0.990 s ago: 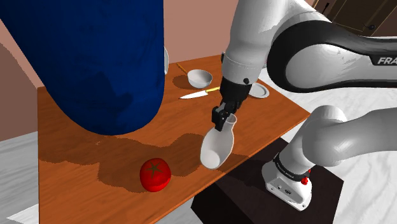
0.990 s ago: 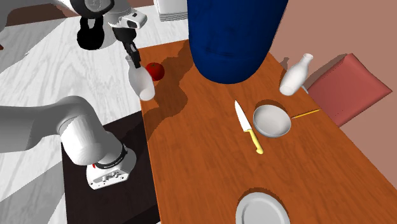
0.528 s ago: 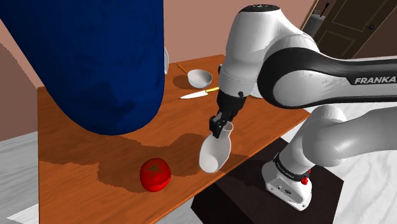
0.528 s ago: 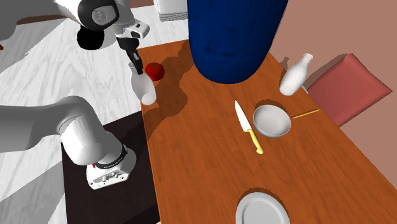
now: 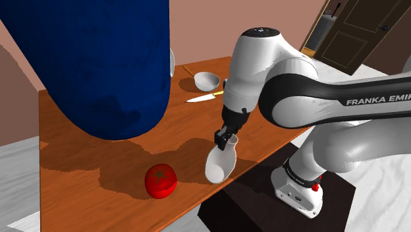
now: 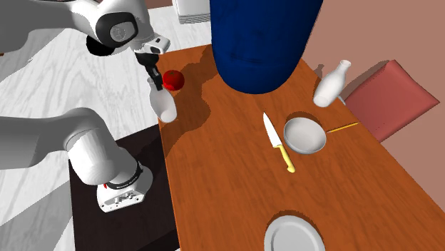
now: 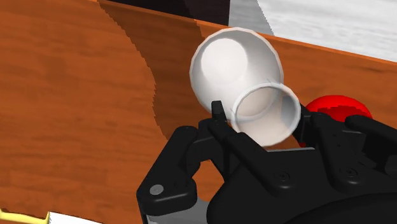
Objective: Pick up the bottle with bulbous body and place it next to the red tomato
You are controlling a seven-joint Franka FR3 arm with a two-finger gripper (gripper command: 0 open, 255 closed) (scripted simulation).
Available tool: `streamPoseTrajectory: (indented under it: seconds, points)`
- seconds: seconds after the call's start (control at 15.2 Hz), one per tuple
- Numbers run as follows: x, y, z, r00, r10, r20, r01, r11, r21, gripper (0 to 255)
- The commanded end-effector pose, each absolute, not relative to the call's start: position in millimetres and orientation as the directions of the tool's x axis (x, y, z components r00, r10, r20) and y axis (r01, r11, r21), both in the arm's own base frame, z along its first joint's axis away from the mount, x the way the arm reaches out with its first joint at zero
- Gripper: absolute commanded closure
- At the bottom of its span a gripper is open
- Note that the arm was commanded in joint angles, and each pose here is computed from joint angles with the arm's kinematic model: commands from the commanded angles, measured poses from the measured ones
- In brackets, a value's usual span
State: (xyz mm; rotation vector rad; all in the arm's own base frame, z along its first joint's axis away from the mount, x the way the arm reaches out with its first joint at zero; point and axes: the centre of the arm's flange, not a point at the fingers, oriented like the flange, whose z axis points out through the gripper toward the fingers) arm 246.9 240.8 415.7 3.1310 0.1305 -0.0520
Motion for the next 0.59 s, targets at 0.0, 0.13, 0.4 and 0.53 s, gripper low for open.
streamPoseTrajectory:
  seconds: [0.0, 0.13, 0.4, 0.53]
  points:
    - [247.3, 240.8, 413.8, 0.996, 0.083, -0.033, 0.083, -0.997, 0.006, 255]
    - [247.3, 240.8, 413.8, 0.996, 0.083, -0.033, 0.083, -0.997, 0.006, 255]
    - [247.3, 240.9, 413.8, 0.996, 0.083, -0.033, 0.083, -0.997, 0.006, 0]
    - [247.3, 240.9, 413.8, 0.996, 0.083, -0.033, 0.083, -0.997, 0.006, 0]
